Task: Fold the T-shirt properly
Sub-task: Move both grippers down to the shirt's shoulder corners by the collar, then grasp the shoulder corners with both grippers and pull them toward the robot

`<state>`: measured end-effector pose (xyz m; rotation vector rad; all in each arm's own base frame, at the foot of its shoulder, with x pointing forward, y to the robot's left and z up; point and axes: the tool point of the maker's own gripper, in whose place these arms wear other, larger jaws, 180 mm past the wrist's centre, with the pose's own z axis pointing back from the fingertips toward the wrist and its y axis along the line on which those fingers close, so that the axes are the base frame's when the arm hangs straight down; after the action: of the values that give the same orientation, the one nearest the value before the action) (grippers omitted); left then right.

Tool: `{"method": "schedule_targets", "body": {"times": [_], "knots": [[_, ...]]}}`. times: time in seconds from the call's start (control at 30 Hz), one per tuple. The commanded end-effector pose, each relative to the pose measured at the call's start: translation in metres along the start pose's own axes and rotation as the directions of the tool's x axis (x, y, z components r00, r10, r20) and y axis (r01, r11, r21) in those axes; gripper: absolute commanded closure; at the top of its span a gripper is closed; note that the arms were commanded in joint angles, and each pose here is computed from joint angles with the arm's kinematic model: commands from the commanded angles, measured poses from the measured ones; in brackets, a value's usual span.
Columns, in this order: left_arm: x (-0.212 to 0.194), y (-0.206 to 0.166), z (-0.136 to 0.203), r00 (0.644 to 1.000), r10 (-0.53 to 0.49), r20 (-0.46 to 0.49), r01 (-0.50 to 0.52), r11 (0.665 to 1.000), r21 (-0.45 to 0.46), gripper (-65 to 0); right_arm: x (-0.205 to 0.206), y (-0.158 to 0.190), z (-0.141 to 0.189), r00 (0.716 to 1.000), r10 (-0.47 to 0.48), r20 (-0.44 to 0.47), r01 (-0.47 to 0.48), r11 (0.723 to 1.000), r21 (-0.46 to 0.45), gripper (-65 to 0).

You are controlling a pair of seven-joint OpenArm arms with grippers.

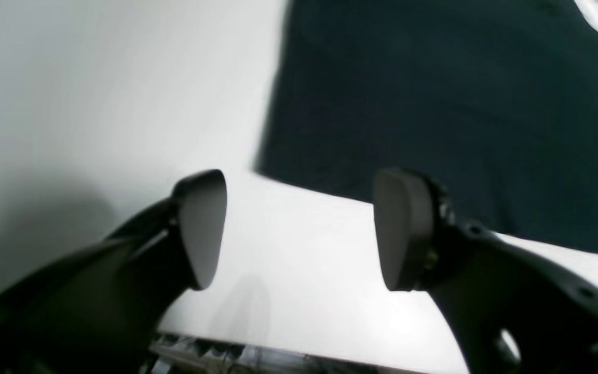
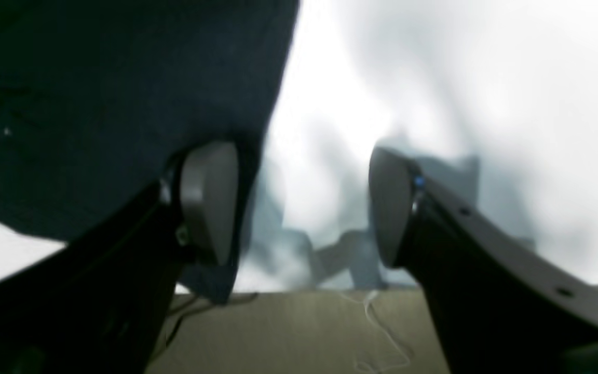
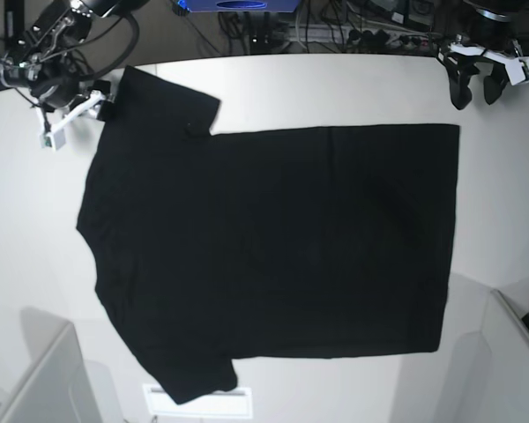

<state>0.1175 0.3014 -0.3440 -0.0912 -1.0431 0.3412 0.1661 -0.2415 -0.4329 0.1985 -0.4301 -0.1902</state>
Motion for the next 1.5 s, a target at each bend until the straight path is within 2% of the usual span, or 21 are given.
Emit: {"method": "schedule_targets", "body": {"times": [0.0, 0.13, 0.23, 0.43, 0.5, 0.57, 0.7, 0.73, 0.97, 1.2, 1.3, 1.47], "knots": [[0.008, 0.008, 0.002, 1.0, -0.004, 0.012, 0.004, 1.0, 0.015, -41.1, 0.007, 0.0, 0.003, 1.0, 0.01, 0.026, -0.01, 1.0, 0.0, -36.8], [0.016, 0.034, -0.005, 1.0, -0.009, -0.03, 0.011, 0.996, 0.086, -41.1, -0.002, 0.024, -0.007, 0.997, 0.079, -0.012, -0.078, 0.995, 0.057, -36.8], [0.024, 0.044, -0.007, 1.0, 0.015, -0.017, -0.013, 0.992, 0.128, -41.1, -0.005, 0.032, -0.01, 0.995, 0.095, -0.023, -0.093, 0.993, 0.075, -36.8], [0.023, 0.049, -0.024, 0.997, 0.059, -0.041, -0.053, 0.989, 0.139, -41.1, -0.008, 0.037, -0.012, 0.996, 0.087, -0.026, -0.084, 0.993, 0.088, -36.6], [0.02, 0.05, -0.031, 0.996, 0.081, -0.049, -0.073, 0.987, 0.141, -41.1, -0.008, 0.037, -0.012, 0.996, 0.089, -0.028, -0.086, 0.993, 0.086, -34.5], [0.016, 0.052, -0.037, 0.993, 0.1, -0.063, -0.09, 0.985, 0.146, -41.1, -0.012, 0.038, -0.013, 0.996, 0.085, -0.038, -0.082, 0.993, 0.091, -26.0], [0.012, 0.052, -0.05, 0.987, 0.134, -0.084, -0.121, 0.982, 0.143, -41.1, -0.025, 0.038, -0.023, 0.995, 0.061, -0.084, -0.051, 0.992, 0.115, -1.2], [0.011, 0.052, -0.054, 0.985, 0.146, -0.091, -0.132, 0.981, 0.142, -41.1, -0.029, 0.038, -0.026, 0.994, 0.053, -0.095, -0.041, 0.992, 0.122, 0.0], [0.002, 0.051, -0.076, 0.968, 0.209, -0.136, -0.19, 0.972, 0.139, -41.1, -0.036, 0.038, -0.03, 0.992, 0.042, -0.119, -0.026, 0.991, 0.132, 0.0], [-0.018, 0.019, -0.1, 0.955, 0.211, -0.21, -0.202, 0.977, 0.064, -41.1, -0.035, 0.038, -0.029, 0.992, 0.045, -0.115, -0.03, 0.991, 0.129, 0.0], [-0.032, 0.021, -0.105, 0.941, 0.239, -0.24, -0.228, 0.971, 0.075, -41.1, -0.037, 0.037, -0.028, 0.992, 0.043, -0.118, -0.028, 0.991, 0.128, 0.0], [-0.046, 0.001, -0.11, 0.933, 0.22, -0.286, -0.22, 0.975, 0.033, -41.0, -0.037, 0.037, -0.028, 0.992, 0.043, -0.118, -0.028, 0.991, 0.128, 0.0]]}}
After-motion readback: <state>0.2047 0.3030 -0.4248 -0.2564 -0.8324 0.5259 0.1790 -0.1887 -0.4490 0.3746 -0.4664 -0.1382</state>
